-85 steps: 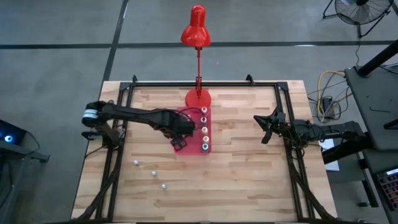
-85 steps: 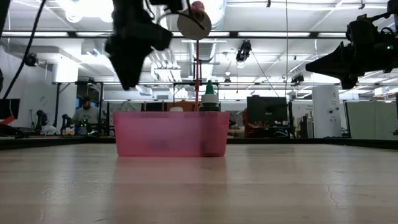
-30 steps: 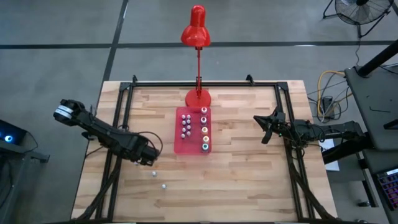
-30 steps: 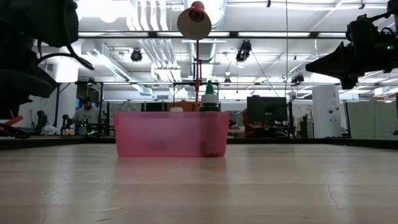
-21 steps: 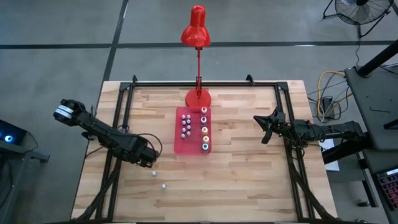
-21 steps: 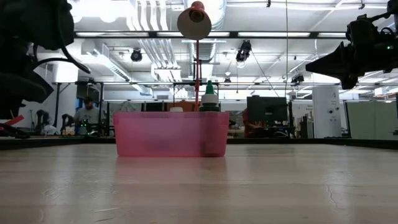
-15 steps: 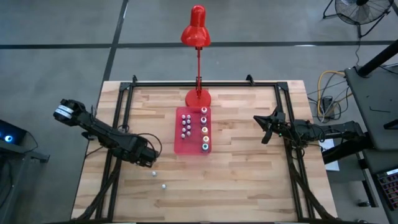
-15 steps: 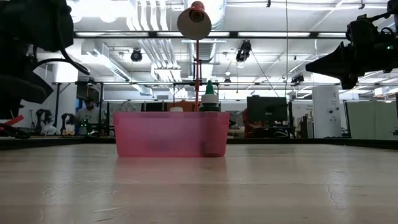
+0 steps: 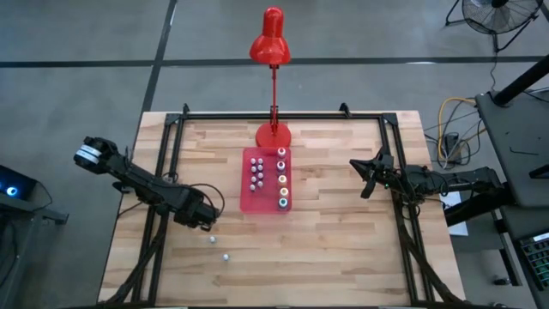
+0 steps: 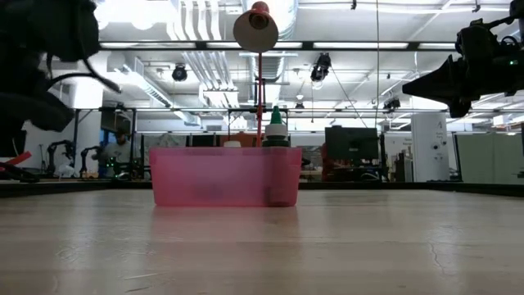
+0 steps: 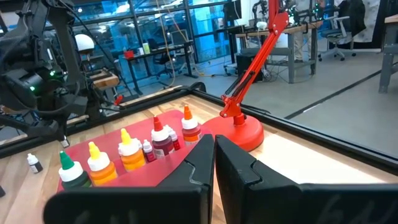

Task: Pick & Place food coloring
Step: Put the small black food coloring bottle into the pink bin

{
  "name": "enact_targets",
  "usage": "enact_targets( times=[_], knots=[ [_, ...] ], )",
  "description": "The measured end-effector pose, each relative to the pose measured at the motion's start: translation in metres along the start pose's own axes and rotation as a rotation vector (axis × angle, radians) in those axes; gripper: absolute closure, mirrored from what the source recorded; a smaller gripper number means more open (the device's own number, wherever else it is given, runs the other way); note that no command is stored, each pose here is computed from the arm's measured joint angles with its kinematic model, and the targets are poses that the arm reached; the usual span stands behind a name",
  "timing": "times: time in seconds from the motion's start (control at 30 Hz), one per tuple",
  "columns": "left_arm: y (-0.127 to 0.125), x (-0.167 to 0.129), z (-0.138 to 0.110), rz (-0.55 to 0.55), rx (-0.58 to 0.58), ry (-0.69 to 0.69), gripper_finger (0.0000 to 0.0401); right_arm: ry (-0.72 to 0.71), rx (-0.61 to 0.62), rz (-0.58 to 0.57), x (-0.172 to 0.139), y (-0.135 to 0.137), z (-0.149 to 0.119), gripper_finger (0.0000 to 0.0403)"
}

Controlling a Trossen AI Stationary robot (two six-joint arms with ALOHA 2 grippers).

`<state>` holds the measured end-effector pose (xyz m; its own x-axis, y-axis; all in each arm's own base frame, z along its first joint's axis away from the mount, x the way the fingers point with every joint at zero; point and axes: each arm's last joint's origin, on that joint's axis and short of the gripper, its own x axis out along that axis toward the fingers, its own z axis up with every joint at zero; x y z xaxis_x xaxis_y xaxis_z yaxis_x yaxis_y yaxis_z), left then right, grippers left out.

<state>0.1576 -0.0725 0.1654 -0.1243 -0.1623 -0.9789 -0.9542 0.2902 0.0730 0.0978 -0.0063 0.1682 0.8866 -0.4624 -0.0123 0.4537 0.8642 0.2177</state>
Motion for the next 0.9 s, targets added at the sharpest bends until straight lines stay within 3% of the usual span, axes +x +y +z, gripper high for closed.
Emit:
enact_targets(
  times=[0.23, 0.43, 0.67, 0.9],
  knots=[
    [-0.010, -0.029, 0.003, -0.058, 0.031, -0.070, 0.0374, 0.000, 0.000, 0.000, 0.000, 0.000, 0.000, 0.0394],
    [-0.020, -0.078, 0.007, -0.101, 0.117, -0.196, 0.0374, 0.000, 0.000, 0.001, 0.000, 0.000, 0.000, 0.0394],
    [-0.034, -0.133, 0.023, -0.175, 0.291, -0.314, 0.0374, 0.000, 0.000, 0.001, 0.000, 0.000, 0.000, 0.0394],
    [-0.060, -0.167, 0.045, -0.185, 0.527, -0.389, 0.0374, 0.000, 0.001, 0.001, 0.000, 0.000, 0.000, 0.0394]
  ],
)
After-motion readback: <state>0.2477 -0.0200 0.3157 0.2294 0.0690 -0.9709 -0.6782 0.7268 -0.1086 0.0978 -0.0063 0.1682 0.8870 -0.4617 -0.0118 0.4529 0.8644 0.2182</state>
